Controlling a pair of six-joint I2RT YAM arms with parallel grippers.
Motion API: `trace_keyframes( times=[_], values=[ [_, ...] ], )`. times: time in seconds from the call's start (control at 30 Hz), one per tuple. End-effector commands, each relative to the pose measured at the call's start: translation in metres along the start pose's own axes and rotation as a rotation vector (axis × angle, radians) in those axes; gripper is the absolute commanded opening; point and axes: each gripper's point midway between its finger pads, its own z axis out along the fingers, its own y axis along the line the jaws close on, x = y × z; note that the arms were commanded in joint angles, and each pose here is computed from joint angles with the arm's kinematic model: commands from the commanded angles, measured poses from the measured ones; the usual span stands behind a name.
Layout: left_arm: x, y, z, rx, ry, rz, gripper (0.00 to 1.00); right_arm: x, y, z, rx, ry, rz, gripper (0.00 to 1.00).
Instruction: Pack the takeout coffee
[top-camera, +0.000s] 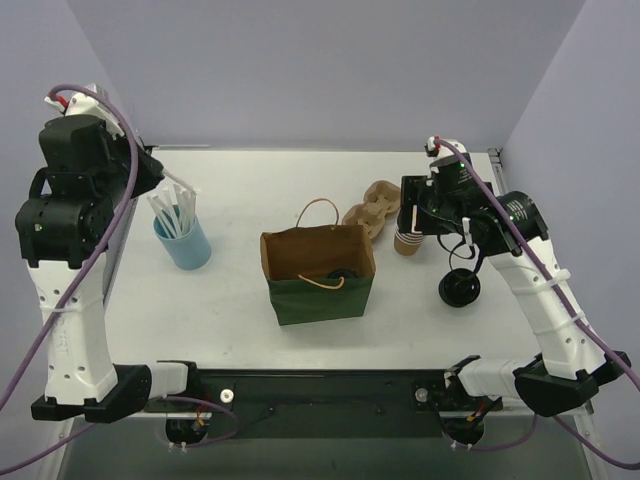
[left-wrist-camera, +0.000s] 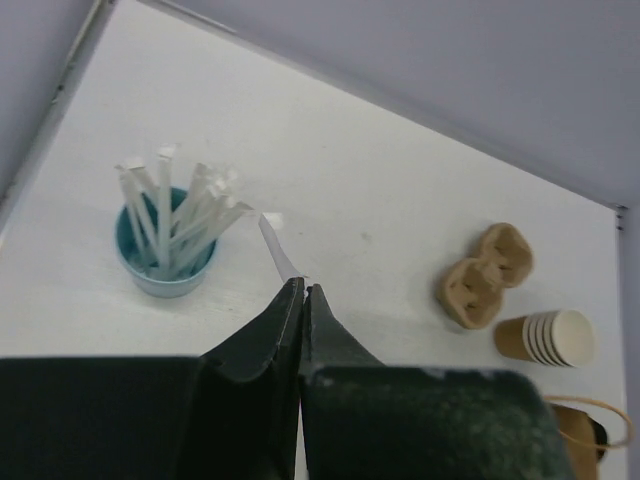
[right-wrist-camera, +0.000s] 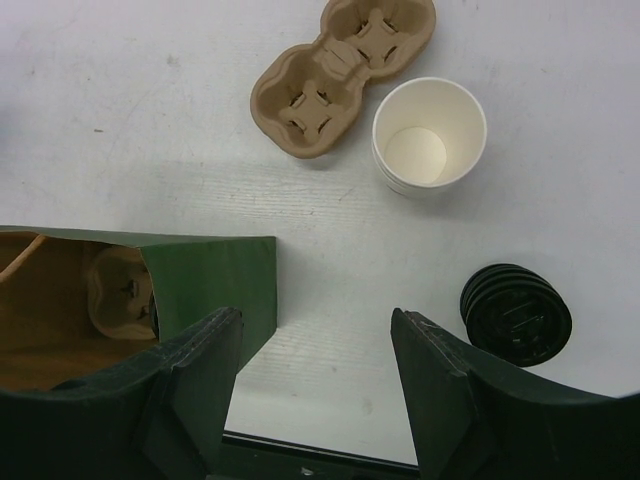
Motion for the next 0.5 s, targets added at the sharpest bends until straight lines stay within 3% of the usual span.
trace_keyframes(
  times=[0.0,0.1,0.23,0.47],
  values=[
    [0.000,-0.053,-0.041,0.294,0.056,-0.070,0.06,-0.005,-0.003,-0.002,0.024,0.010,0.003,0.62],
    [-0.006,-0.076,-0.068,0.441,0.052,-0.060,0.06,-0.007,-0.004,-0.002,0.028,0.010,0.007,0.62],
    [0.007,-0.108,-0.105,0.680,0.140,-0.028,0.06,-0.009,-0.003,-0.001,0.029,0.013,0.011,0.62],
    [0.029,-0.133,-0.137,0.923,0.266,-0.112,0.06,-0.011,-0.006,0.000,0.050,0.012,-0.002,0.62]
  ],
)
